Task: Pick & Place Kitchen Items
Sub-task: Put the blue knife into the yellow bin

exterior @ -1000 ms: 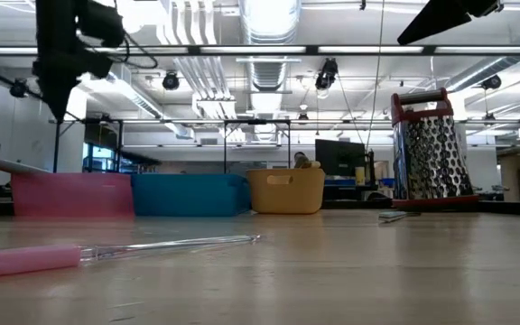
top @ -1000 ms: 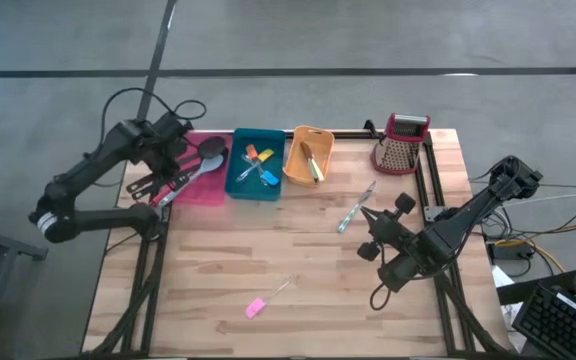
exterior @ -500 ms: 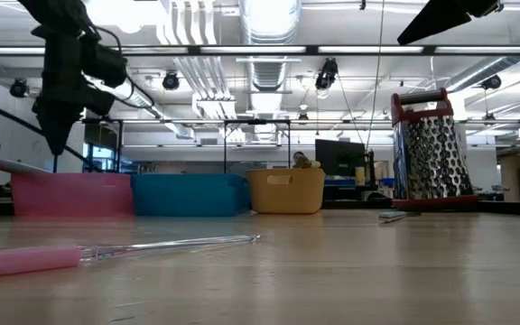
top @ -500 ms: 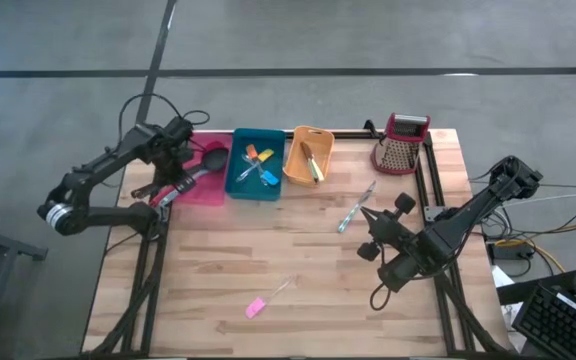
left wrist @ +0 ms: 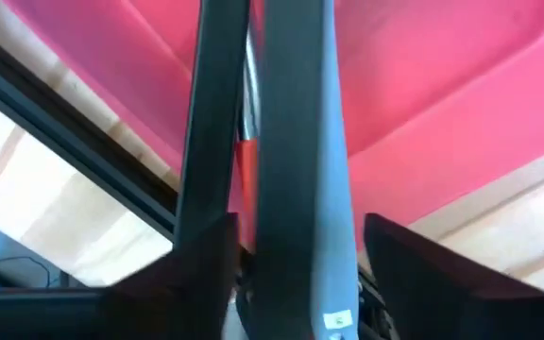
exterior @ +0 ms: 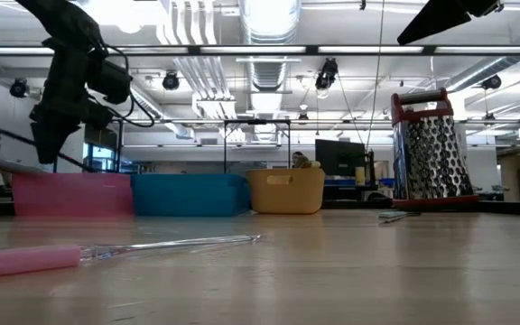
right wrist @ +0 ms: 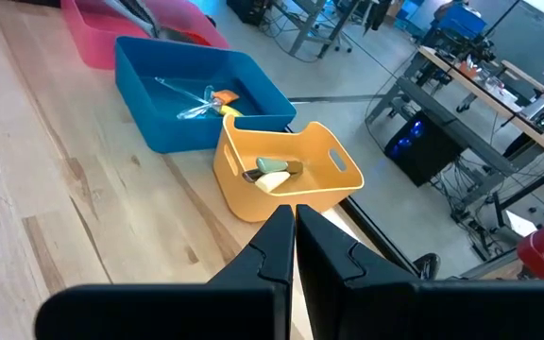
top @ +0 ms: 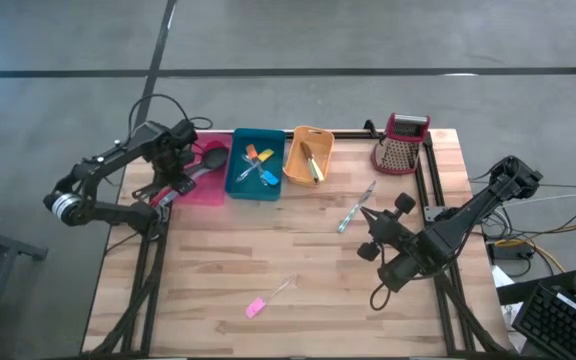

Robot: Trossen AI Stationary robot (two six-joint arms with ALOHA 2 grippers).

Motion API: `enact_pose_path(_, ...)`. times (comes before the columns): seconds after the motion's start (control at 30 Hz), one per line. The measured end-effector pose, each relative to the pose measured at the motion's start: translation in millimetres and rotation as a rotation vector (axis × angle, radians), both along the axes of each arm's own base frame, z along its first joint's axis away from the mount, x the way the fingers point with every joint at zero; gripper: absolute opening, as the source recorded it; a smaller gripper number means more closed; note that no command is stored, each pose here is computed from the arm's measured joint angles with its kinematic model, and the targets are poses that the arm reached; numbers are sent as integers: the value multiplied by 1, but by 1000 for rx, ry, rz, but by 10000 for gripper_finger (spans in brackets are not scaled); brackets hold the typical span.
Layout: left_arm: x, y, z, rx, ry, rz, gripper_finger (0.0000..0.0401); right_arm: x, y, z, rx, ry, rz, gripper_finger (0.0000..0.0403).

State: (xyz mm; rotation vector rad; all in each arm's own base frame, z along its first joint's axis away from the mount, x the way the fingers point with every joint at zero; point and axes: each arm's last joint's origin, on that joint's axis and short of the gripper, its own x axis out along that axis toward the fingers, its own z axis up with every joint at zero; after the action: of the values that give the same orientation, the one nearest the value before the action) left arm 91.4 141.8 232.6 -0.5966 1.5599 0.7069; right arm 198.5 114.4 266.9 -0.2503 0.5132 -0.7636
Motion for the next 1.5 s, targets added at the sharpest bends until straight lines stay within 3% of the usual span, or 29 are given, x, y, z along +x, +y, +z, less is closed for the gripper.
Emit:
enact_pose_path(0.17, -1, -1, 6, 8, -5, 22, 279, 0, 0, 0, 1, -1, 0, 8)
enact_pose_path(0.43, 2, 2, 28, 62, -45, 25, 286, 0, 0, 0, 2, -3, 0, 8)
enact_pose_path(0.73, 3, -6, 70, 177, -322, 83, 286, 0, 0, 0, 4, -5, 0, 8)
enact_pose_path(0.97, -1, -32, 97, 347, -544, 49, 287, 3, -5, 0, 25, -9, -28, 8)
enact_pose_path(1.23, -7, -64, 125, 576, -956, 29, 287, 21, -41, -8, 73, 329, -41, 33)
enact_pose_path(1.37, -5, -71, 123, 590, -1132, 54, 287, 27, -65, -9, 98, 453, -54, 74)
enact_pose_path(1.5, 3, -71, 109, 567, -1223, 36, 287, 33, -87, -12, 184, 540, -59, 118)
